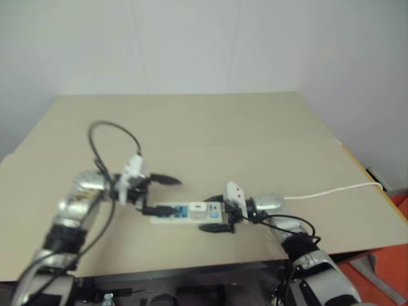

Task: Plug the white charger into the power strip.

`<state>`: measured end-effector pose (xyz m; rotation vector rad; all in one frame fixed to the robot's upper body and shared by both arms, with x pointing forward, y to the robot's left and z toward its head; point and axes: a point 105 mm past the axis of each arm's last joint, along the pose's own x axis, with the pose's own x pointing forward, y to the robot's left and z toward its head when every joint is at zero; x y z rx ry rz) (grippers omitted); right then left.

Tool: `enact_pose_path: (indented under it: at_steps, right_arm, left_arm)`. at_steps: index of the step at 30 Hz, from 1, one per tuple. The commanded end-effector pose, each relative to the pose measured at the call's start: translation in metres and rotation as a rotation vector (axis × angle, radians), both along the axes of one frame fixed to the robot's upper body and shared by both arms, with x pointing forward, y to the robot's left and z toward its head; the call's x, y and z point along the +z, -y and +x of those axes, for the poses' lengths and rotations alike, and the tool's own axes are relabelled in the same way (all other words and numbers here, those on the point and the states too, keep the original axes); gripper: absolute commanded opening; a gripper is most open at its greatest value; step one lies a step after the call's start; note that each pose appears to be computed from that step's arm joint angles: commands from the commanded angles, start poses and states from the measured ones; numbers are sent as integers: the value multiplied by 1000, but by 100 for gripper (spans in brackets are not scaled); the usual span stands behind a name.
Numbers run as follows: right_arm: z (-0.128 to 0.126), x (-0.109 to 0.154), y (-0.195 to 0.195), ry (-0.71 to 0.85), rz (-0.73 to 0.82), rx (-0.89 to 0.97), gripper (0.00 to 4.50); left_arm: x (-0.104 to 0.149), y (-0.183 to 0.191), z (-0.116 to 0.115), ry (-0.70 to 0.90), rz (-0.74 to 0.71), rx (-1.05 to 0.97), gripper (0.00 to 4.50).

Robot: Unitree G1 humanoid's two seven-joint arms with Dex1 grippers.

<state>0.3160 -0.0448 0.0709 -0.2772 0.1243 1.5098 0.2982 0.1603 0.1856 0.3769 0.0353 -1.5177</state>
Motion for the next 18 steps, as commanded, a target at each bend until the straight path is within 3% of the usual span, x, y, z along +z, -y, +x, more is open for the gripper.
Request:
enact_pose_path:
  at_steps: [1, 9, 18]
  right_arm:
    - [-3, 0, -2, -2, 16, -5, 449]
    - [-2, 31, 38, 101, 22, -103, 449]
    - [-33, 69, 119, 150, -25, -294, 449]
  left_arm:
    - [5, -11, -3, 13, 22, -17, 450]
    - [3, -29, 6, 31, 51, 49, 450]
    - [-5, -44, -1, 5, 104, 81, 450]
